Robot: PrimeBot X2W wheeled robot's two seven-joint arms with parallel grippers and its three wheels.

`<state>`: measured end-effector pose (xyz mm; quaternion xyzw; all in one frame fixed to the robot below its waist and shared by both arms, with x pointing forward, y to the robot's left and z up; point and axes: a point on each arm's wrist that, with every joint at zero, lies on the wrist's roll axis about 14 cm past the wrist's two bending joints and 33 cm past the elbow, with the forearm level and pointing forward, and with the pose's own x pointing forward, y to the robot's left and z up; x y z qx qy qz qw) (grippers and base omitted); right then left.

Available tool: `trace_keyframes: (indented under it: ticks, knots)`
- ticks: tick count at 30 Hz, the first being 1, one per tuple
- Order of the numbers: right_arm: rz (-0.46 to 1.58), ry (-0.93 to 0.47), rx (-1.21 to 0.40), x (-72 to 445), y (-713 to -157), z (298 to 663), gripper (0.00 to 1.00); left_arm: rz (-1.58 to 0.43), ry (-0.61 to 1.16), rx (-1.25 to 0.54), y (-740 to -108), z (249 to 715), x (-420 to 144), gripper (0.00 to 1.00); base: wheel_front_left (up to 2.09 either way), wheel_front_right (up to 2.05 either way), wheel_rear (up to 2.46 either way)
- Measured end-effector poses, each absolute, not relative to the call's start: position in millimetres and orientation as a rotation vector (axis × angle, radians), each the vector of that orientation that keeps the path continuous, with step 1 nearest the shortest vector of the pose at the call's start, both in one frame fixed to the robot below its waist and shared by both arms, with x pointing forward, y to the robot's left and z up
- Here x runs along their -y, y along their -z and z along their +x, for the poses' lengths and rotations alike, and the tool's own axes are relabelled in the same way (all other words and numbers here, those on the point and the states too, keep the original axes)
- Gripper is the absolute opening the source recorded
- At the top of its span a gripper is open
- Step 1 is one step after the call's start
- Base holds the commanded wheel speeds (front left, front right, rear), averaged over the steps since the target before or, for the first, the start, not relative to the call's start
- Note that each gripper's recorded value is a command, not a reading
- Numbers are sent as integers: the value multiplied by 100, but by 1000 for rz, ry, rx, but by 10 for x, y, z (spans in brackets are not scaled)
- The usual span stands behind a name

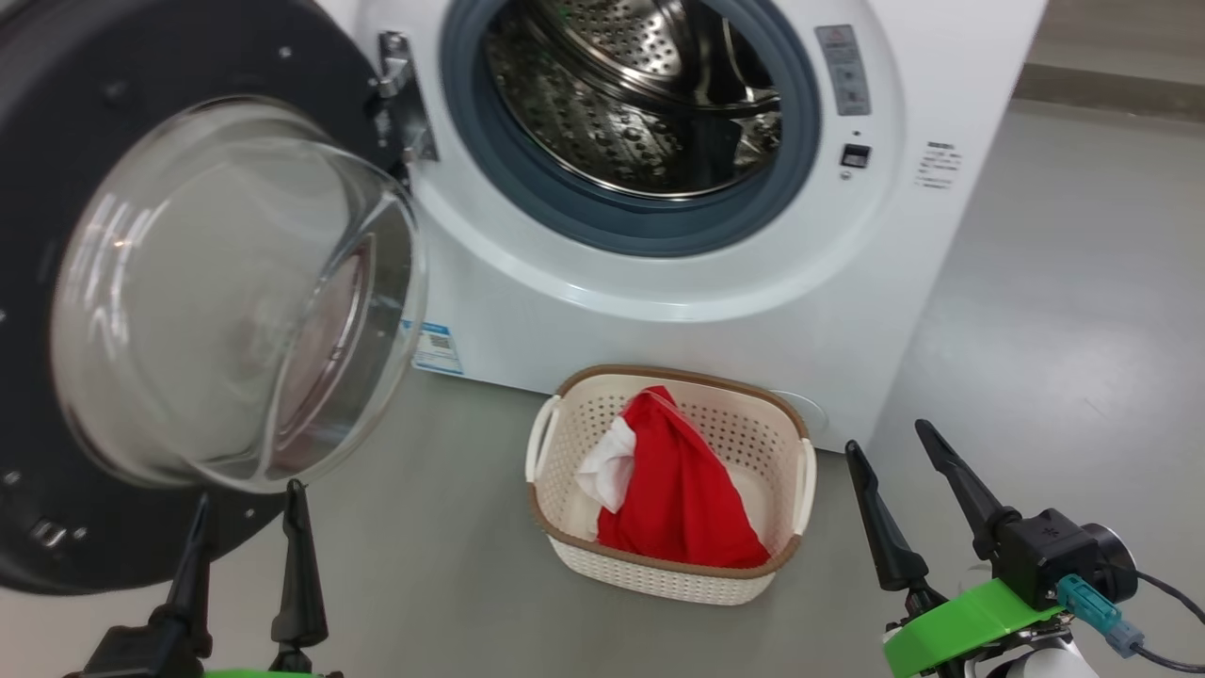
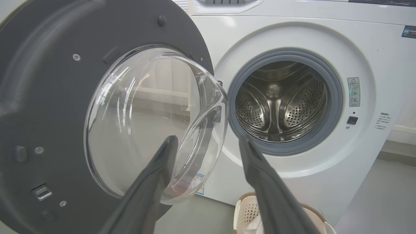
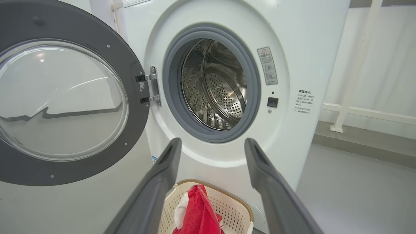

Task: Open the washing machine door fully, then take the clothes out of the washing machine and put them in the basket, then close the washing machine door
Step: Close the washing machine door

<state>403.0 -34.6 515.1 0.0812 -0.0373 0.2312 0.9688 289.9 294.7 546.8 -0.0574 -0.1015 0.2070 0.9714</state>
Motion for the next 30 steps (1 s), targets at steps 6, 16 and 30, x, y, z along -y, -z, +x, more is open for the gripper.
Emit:
trace_keyframes:
  ticks: [6, 16, 30]
  knots:
    - [174, -558, 86, 24, -5227, 3996, 100, -95, -501, 206, -5515, 2606, -3134, 100, 0, 0, 0]
    - [166, -698, 101, -437, -5324, 3859, 100, -82, -614, 217, -5558, 2176, -3366, 100, 0, 0, 0]
    - [160, -741, 96, -575, -5325, 3804, 100, -64, -670, 210, -5544, 2035, -3439, 100, 0, 0, 0]
